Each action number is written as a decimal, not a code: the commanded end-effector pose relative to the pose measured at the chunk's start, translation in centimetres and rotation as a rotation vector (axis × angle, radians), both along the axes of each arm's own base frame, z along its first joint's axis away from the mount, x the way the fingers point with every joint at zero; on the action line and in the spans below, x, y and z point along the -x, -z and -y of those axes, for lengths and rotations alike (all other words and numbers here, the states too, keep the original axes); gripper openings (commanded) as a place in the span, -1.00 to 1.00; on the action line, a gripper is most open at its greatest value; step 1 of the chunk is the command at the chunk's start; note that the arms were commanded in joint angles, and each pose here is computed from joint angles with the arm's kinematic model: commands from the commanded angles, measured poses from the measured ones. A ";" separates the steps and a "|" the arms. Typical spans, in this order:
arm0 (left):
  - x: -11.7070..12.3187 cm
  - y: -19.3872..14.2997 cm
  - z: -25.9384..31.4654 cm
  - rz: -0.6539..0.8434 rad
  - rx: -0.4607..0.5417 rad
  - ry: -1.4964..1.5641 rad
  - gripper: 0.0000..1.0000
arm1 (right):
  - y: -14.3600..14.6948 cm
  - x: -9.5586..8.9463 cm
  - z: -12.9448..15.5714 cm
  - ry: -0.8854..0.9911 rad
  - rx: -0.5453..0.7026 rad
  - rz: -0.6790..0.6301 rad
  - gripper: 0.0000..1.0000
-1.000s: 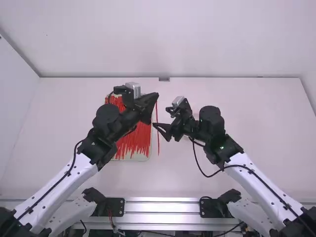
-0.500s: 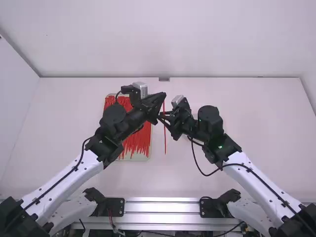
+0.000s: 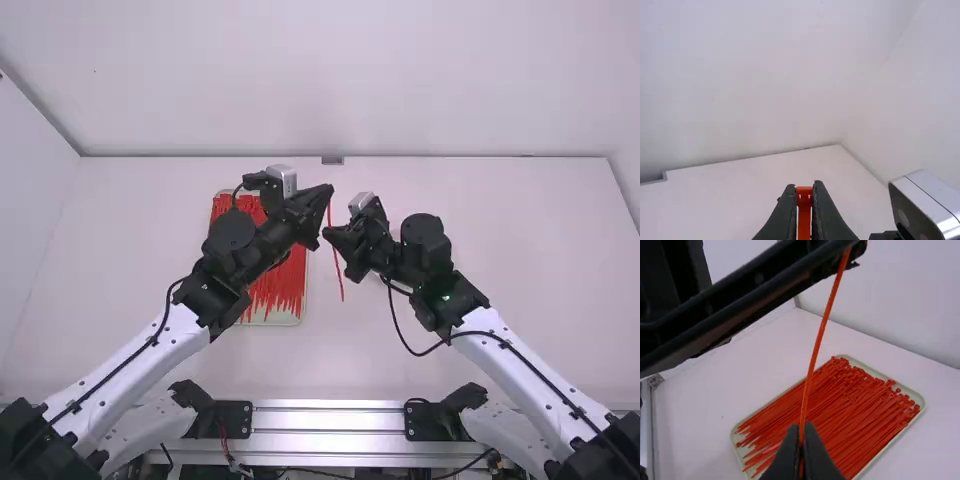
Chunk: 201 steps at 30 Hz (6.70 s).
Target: Fasten the cable tie
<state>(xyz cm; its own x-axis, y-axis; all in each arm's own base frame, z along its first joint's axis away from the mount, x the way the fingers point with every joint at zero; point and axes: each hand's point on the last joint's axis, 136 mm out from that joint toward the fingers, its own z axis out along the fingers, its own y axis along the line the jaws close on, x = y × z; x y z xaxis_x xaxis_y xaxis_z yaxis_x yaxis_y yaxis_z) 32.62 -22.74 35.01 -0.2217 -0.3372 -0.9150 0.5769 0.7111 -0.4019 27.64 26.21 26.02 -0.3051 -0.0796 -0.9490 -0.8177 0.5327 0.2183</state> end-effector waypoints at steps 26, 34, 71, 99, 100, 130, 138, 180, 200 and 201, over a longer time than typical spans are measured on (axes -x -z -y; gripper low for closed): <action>2.5 -5.4 -2.1 0.161 -0.235 -0.013 0.86 | -5.0 -1.1 8.2 0.093 -0.054 0.137 -1.00; 2.5 -6.2 -4.0 0.131 -0.383 -0.090 0.98 | -6.7 -1.8 9.5 0.081 -0.073 0.166 -1.00; 6.1 -9.6 -1.2 0.397 -0.178 0.677 0.98 | -12.0 -0.2 4.5 -0.390 -0.209 0.341 -1.00; 9.4 -11.4 1.2 0.405 -0.095 0.807 -0.09 | -12.1 4.2 0.6 -0.582 -0.245 0.296 -1.00; 9.4 -11.4 1.3 0.405 -0.094 0.809 -0.18 | -12.3 4.2 0.7 -0.580 -0.248 0.294 -1.00; 9.6 -11.4 1.5 0.420 -0.095 0.812 -0.80 | -12.8 4.5 0.6 -0.590 -0.259 0.310 -1.00; 9.7 -11.4 1.5 0.421 -0.096 0.817 -0.80 | -12.8 4.5 0.6 -0.590 -0.258 0.311 -1.00; -7.7 -2.5 -3.5 -0.044 0.046 0.364 -0.96 | -6.6 6.6 1.9 -0.776 -0.125 0.531 0.97; -6.5 1.2 -2.4 -0.774 0.489 0.612 -0.96 | -6.1 7.9 2.1 -0.824 -0.004 1.460 0.97; -6.6 1.3 -2.4 -0.793 0.502 0.610 -0.96 | -6.1 7.9 2.1 -0.819 0.006 1.517 0.97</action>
<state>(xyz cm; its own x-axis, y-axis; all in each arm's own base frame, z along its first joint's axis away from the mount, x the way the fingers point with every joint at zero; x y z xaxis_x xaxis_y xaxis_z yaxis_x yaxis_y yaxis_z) 39.85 -20.05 32.52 -0.9038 -0.2848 -0.3196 0.3046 0.0966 -0.9476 19.91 24.11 31.13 0.8191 0.1981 -0.5384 -0.5176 -0.1495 -0.8425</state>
